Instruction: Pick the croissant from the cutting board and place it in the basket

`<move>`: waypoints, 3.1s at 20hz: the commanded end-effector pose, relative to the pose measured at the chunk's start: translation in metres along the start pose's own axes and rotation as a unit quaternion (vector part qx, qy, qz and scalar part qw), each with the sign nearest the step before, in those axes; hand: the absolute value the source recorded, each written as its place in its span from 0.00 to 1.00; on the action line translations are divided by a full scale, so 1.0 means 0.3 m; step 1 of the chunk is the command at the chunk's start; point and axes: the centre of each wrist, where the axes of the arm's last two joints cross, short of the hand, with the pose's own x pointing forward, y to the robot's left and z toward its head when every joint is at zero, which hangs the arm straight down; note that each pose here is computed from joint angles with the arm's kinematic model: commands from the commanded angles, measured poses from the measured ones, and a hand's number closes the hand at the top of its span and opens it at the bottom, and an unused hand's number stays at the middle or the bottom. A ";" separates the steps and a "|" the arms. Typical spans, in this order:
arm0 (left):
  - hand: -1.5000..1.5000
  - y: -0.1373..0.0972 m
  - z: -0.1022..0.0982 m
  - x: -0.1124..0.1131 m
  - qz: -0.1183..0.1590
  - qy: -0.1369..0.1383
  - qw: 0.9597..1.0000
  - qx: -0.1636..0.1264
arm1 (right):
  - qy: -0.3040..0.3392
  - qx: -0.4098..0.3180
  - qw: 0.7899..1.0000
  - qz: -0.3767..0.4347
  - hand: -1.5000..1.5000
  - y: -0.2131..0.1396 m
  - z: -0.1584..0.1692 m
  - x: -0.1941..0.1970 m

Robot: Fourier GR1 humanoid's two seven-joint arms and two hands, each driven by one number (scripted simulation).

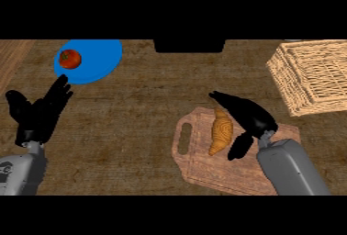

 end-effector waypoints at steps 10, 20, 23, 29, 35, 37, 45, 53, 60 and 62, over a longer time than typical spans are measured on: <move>0.50 -0.035 0.056 -0.014 0.003 -0.005 1.000 -0.001 | 0.033 0.004 0.998 0.049 0.00 0.058 -0.053 -0.001; 0.50 -0.066 0.055 0.010 0.002 0.000 1.000 -0.001 | 0.016 0.033 0.993 0.109 1.00 0.221 -0.085 0.023; 0.50 0.001 -0.015 -0.014 0.005 -0.007 1.000 -0.002 | 0.013 0.044 0.992 0.120 1.00 0.171 -0.110 -0.025; 0.50 0.075 0.071 -0.043 0.003 0.007 1.000 0.015 | -0.076 0.045 0.992 0.087 1.00 0.316 0.163 -0.031; 0.50 0.098 0.077 -0.048 0.002 0.013 0.999 0.035 | -0.155 0.066 0.985 0.034 1.00 0.395 0.496 -0.166; 0.50 0.062 0.072 -0.084 0.004 0.012 0.999 0.030 | -0.178 0.029 0.983 -0.045 1.00 0.390 0.549 -0.170; 0.50 0.090 0.073 -0.018 0.006 0.011 0.999 0.030 | -0.298 -0.104 0.936 -0.156 1.00 0.223 0.810 -0.098; 0.50 0.065 0.062 -0.006 0.003 0.008 1.000 0.008 | -0.230 -0.208 0.937 -0.159 1.00 0.021 1.007 -0.068; 0.50 0.030 0.051 0.015 0.001 -0.007 1.000 -0.001 | -0.198 -0.271 0.928 -0.159 1.00 -0.130 1.049 -0.065; 0.50 0.006 0.038 -0.023 -0.003 -0.005 1.000 -0.007 | -0.180 -0.284 0.928 -0.162 1.00 -0.177 1.010 -0.053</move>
